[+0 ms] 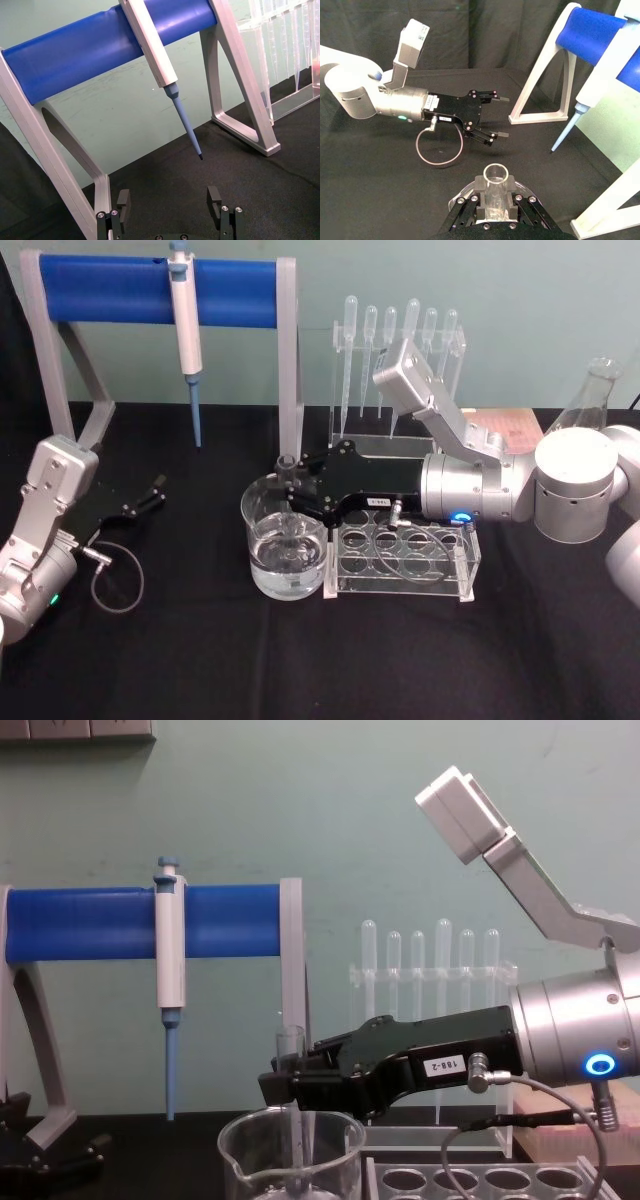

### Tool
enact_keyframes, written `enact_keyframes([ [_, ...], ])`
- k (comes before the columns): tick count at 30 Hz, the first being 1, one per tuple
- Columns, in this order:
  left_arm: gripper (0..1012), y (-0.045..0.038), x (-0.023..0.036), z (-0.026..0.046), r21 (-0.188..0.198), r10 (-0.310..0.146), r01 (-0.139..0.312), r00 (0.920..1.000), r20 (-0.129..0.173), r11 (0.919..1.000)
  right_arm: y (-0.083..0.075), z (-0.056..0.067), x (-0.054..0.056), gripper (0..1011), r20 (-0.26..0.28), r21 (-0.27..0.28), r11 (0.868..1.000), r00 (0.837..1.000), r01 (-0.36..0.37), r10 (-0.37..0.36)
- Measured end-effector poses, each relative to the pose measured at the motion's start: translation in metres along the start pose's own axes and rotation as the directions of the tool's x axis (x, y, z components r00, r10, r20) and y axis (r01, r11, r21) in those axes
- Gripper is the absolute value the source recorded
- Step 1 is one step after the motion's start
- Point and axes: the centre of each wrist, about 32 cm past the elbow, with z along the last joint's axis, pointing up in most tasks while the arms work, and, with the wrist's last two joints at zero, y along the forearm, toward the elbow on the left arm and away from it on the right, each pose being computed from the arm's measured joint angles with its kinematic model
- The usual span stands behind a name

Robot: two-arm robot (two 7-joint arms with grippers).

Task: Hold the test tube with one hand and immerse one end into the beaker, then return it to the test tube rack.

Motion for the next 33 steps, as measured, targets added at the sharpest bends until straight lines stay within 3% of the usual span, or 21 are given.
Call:
enact_keyframes([
  [33, 1000, 0.0000, 0.0000, 0.0000, 0.000, 0.000, 0.000, 1.0000, 0.000, 1.0000, 0.0000, 0.0000, 0.0000, 238, 0.000, 0.000, 1.000, 1.000, 0.000, 0.000],
])
